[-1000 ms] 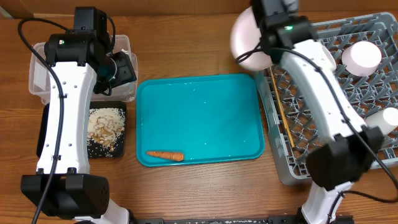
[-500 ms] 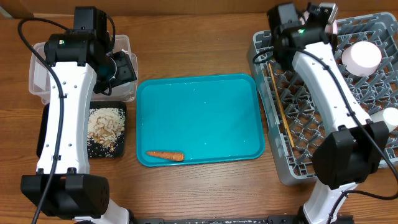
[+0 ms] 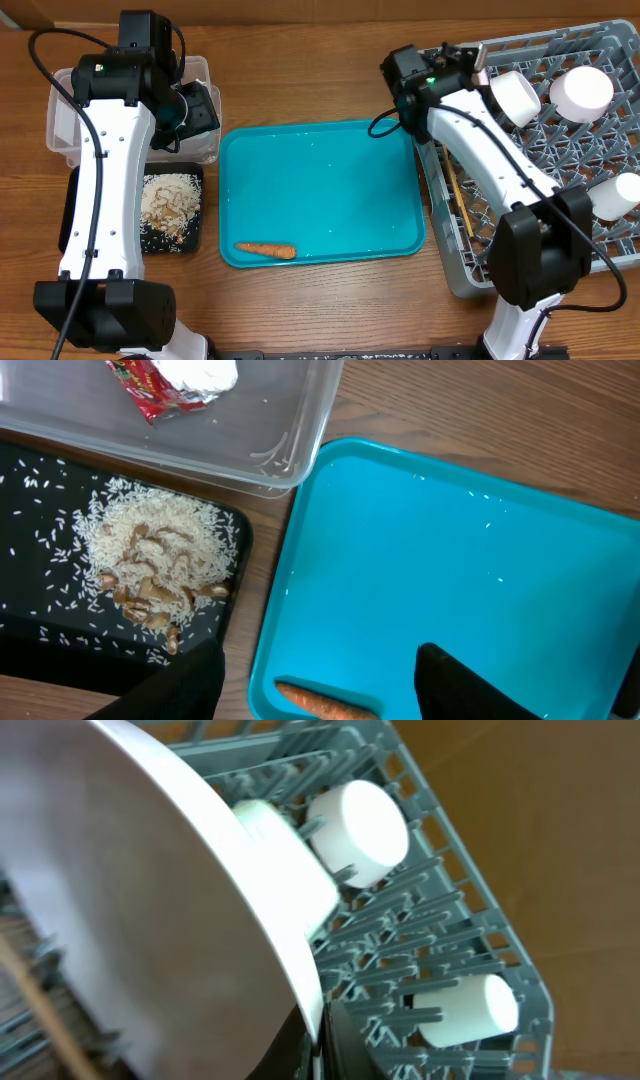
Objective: Sort waste into correct bins and load items into the dishwasher
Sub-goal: 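Lift the white plate and stand it upright in the rack, then reach left gripper down to the carrot on the teal tray and grasp it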
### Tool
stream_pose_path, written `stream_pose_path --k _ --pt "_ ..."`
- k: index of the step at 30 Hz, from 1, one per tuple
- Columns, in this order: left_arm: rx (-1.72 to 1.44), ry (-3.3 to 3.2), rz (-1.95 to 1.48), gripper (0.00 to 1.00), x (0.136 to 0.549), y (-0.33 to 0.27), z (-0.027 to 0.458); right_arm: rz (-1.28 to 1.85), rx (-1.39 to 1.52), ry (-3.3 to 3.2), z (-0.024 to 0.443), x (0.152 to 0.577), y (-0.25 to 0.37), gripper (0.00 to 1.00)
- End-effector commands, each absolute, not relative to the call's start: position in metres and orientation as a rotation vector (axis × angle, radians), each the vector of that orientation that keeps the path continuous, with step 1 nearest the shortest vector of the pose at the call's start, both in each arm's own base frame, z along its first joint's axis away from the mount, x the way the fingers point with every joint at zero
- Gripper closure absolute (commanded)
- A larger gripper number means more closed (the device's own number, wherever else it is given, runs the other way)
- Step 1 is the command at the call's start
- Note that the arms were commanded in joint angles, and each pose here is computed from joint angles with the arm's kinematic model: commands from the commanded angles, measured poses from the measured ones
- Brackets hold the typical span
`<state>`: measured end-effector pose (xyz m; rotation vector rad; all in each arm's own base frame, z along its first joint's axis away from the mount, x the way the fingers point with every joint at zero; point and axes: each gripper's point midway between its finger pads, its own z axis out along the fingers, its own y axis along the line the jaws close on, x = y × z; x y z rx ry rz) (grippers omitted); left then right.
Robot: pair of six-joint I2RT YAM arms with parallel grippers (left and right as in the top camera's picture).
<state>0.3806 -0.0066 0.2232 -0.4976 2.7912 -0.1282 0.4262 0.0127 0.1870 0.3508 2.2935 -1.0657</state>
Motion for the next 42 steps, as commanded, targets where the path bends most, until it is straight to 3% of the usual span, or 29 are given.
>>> stream_pose_path --k 1,3,4,6,8,9,17,25,30,35,42 --pt "-0.473 2.782 -0.142 0.36 0.382 -0.008 0.227 -0.913 0.282 2.363 0.171 0.423 0.059 0.96" --pt "-0.473 2.782 -0.142 0.36 0.382 -0.008 0.227 -0.885 0.226 2.362 0.171 0.419 0.080 0.93" --pt "-0.473 2.782 -0.142 0.36 0.382 -0.008 0.227 -0.875 0.199 2.360 0.171 0.418 0.089 0.77" --pt "-0.473 2.782 -0.142 0.36 0.382 -0.008 0.227 -0.855 0.148 2.356 0.171 0.413 0.107 0.27" --pt "-0.473 2.782 -0.142 0.36 0.382 -0.008 0.227 -0.842 0.115 2.352 0.171 0.410 0.119 0.03" --pt "-0.473 2.782 -0.142 0.36 0.382 -0.008 0.227 -0.836 0.103 2.351 0.171 0.409 0.123 0.00" --pt "-0.473 2.782 -0.142 0.36 0.382 -0.008 0.227 -0.608 -0.010 2.519 0.162 0.395 0.151 0.00" --pt "-0.473 2.778 -0.145 0.36 0.383 -0.008 0.227 0.209 -0.723 2.885 0.131 0.322 0.249 0.00" --pt "-0.455 2.806 -0.259 0.36 0.379 -0.023 0.227 0.219 -0.724 2.906 0.131 0.320 0.244 0.00" --pt "-0.498 2.861 -0.304 0.36 0.365 -0.044 0.224 0.208 -0.486 2.939 0.134 0.348 0.208 0.00" --pt "-0.635 2.995 -0.267 0.30 0.328 -0.088 0.206 0.196 -0.283 2.913 0.179 0.375 0.144 0.00"
